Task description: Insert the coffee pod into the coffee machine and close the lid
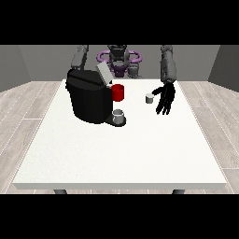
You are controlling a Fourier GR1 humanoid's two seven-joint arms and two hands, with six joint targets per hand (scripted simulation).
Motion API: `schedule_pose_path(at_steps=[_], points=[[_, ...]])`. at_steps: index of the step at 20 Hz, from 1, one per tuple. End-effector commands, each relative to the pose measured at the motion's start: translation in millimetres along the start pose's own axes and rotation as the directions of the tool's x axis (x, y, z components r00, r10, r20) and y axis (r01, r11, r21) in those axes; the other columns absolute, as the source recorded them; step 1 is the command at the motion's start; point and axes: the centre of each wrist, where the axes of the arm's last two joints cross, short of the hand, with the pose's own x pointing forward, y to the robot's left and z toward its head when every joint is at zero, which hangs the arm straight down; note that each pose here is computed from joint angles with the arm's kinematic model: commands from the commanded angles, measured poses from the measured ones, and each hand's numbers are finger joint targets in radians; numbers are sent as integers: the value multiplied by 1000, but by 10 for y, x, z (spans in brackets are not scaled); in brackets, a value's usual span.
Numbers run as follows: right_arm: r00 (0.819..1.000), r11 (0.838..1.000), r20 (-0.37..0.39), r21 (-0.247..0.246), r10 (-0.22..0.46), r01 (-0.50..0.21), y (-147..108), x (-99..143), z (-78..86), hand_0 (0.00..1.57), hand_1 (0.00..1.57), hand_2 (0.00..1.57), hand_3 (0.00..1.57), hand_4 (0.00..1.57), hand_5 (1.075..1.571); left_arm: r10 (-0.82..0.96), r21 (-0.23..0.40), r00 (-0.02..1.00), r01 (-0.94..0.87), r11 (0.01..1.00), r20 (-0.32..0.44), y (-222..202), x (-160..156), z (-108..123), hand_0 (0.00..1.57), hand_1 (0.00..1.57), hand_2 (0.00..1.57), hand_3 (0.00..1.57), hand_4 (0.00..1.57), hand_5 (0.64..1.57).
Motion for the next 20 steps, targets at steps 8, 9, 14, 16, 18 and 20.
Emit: schedule_pose_path(at_steps=[8,9,14,16,18,20], points=[[996,1000,-84,-2,29,-30,-5,-91,-10,0,0,0,0,318,1571,-75,-89,997,76,993,13,-556,295,-121,1182,1182,1204,1089,0,1571],[999,1000,-50,-13,12,-13,-61,-228,89,0,0,0,0,292,1571,-104,-59,993,107,993,51,-382,204,-91,1207,1207,1222,1091,0,1571],[998,1000,-62,-22,-3,2,51,-242,57,0,0,0,0,379,1571,-95,-106,992,103,989,78,-646,358,-130,1249,1249,1243,1080,105,1571],[996,1000,-85,-16,19,-20,-277,-332,159,0,0,0,0,412,1571,-95,-128,994,101,987,54,-724,178,-25,1324,1324,1324,1151,57,1571],[996,999,-88,-39,-18,14,-205,-254,51,0,0,0,0,409,1571,-93,-110,994,99,989,54,-885,309,-66,1255,1255,1313,1208,64,1571],[998,999,-57,-43,2,-4,-334,-320,46,0,0,0,0,400,1571,-131,-86,988,138,987,81,-495,308,-144,1190,1190,1280,1183,234,1571]])
